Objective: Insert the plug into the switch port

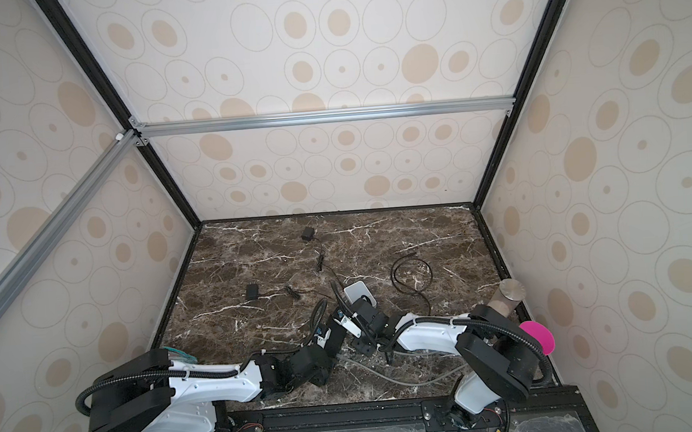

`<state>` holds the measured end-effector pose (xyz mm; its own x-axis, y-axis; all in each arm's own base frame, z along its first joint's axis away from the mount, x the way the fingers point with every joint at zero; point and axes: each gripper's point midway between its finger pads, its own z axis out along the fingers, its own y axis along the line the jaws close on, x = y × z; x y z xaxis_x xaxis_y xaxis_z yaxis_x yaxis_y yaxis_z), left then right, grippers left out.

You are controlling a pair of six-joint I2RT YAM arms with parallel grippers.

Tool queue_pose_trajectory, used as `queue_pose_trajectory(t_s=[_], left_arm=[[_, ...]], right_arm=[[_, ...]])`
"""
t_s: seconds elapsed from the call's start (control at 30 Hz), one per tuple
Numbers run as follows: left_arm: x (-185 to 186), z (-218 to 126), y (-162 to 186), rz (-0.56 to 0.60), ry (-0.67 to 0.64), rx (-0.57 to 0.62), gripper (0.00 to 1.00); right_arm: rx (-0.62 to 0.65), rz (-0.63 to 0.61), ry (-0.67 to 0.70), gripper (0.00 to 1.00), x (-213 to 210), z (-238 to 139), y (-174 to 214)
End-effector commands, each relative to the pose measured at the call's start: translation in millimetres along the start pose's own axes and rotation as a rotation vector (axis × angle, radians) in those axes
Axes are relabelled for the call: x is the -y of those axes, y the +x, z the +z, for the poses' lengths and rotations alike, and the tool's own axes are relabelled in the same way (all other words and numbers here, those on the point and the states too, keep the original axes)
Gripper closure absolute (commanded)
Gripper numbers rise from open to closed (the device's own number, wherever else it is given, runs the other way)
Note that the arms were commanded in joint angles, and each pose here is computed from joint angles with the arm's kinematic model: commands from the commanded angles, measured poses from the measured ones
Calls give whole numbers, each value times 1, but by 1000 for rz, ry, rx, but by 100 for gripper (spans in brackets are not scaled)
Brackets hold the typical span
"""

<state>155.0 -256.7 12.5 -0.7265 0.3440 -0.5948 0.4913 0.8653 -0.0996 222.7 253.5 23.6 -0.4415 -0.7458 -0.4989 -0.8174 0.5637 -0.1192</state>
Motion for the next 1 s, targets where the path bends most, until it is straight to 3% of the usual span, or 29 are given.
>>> queue_pose_trajectory(t_s=[0.0, 0.47, 0.97], left_arm=[[-31, -14, 114, 44, -44, -433, 53], [-37, -16, 116, 71, -68, -440, 53], [-37, -15, 118, 81, -69, -452, 53]], right_arm=[[49, -10, -26, 100, -5, -4, -15], [117, 12, -172, 100, -30, -11, -28], [193, -6, -208, 100, -42, -18, -38]])
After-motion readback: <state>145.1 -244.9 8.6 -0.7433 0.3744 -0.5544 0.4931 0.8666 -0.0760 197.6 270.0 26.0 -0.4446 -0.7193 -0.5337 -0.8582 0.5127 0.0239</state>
